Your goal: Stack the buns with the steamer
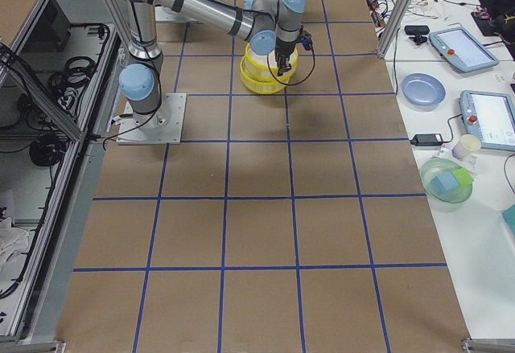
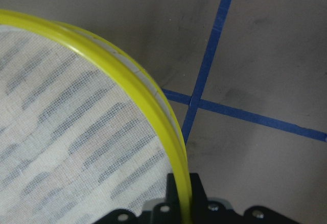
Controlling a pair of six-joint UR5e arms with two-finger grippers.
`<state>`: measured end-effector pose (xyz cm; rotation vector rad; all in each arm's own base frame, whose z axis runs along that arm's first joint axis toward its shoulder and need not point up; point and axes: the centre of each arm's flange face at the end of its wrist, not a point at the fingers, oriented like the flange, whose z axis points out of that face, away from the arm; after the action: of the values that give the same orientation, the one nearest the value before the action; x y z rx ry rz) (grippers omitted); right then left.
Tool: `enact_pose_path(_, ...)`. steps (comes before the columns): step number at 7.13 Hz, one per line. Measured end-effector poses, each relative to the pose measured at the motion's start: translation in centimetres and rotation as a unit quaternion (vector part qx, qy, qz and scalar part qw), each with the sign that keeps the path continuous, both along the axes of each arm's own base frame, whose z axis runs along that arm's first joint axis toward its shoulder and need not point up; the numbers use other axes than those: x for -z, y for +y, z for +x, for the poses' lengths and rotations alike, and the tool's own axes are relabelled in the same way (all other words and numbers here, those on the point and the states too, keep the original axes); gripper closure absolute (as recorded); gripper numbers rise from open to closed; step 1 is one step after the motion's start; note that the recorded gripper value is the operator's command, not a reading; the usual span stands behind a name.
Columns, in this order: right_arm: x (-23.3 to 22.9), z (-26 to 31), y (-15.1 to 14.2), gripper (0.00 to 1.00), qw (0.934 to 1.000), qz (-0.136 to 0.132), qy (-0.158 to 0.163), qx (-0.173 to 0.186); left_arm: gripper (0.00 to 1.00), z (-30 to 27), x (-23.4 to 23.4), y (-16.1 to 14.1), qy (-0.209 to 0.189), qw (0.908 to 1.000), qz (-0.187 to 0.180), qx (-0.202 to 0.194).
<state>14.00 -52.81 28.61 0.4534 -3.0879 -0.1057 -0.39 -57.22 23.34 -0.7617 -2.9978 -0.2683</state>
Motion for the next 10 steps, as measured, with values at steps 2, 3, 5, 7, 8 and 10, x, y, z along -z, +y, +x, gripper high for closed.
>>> enact_pose_path(2, 0.1, 0.0, 0.7, 1.00, 0.9998, 0.006, 0.000, -0.019, 0.18, 0.0, 2.4, 0.1, 0.007, 0.9998, 0.016, 0.007)
enact_pose_path(3, 0.3, 0.0, 0.8, 1.00, 0.9997, 0.008, 0.000, -0.022, 0.63, 0.0, 3.3, -0.2, 0.008, 0.9998, 0.018, 0.008)
enact_pose_path(5, 0.5, 0.0, 0.8, 1.00, 0.9996, 0.009, -0.001, -0.027, 1.00, 0.1, 4.2, -0.6, 0.007, 0.9997, 0.020, 0.010)
enact_pose_path(7, 0.9, 0.0, 0.7, 1.00, 0.9996, 0.011, 0.000, -0.025, 1.00, 0.2, 3.7, -0.9, 0.005, 0.9999, 0.014, 0.006)
enact_pose_path(8, 1.0, 0.0, 0.7, 1.00, 0.9996, 0.013, 0.003, -0.025, 1.00, 0.2, 2.6, -1.3, 0.003, 1.0000, 0.006, 0.000)
enact_pose_path(10, 1.2, -0.2, 0.7, 0.39, 0.9995, 0.016, 0.011, -0.024, 1.00, -1.1, -2.4, -2.5, 0.001, 0.9974, -0.007, -0.072)
